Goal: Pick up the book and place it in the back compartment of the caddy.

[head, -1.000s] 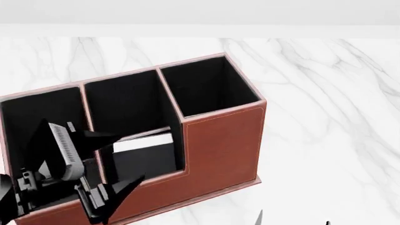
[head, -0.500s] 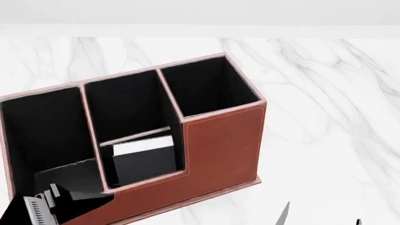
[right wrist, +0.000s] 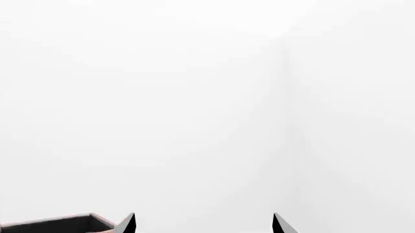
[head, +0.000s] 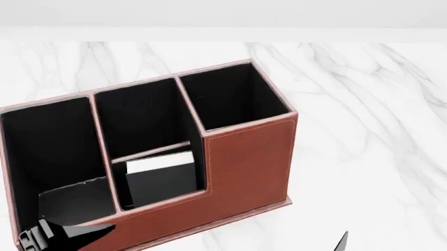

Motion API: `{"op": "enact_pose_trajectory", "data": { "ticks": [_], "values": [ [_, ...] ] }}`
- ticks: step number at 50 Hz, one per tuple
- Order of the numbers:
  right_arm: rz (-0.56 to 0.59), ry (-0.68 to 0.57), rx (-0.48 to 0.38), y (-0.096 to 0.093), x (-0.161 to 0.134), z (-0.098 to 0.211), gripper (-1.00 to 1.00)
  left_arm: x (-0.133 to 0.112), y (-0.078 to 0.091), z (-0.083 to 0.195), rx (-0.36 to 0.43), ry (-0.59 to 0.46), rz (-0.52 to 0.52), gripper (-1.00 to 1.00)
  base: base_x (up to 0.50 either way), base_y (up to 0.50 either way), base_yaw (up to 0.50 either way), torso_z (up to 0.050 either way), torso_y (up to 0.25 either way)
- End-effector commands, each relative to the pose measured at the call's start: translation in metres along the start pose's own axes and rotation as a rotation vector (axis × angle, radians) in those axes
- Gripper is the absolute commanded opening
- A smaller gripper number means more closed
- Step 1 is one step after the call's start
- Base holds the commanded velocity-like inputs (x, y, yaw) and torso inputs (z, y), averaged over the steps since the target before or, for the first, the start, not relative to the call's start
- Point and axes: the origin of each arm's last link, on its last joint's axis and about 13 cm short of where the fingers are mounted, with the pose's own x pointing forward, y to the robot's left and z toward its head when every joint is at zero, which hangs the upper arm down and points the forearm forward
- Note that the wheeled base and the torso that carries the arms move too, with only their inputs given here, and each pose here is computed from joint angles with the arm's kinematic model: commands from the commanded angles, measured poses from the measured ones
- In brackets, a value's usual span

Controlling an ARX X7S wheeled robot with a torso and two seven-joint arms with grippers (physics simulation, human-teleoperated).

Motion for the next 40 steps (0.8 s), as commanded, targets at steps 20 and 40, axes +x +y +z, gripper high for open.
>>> {"op": "enact_pose_trajectory", "data": {
  "ticks": [20,40],
  "values": [
    [-0.020,-0.191,0.025,0.005,0.035,0.046,1.00,-0.022,0.000,0.054,0.178,-0.113,0.116,1.00,0.00,0.00,0.00,0.001,0.000],
    [0.003,-0.273,0.009,0.020,0.087,0.087,1.00,-0.012,0.029,0.100,0.224,-0.090,0.119,1.00,0.00,0.00,0.00,0.000,0.000]
  ]
}}
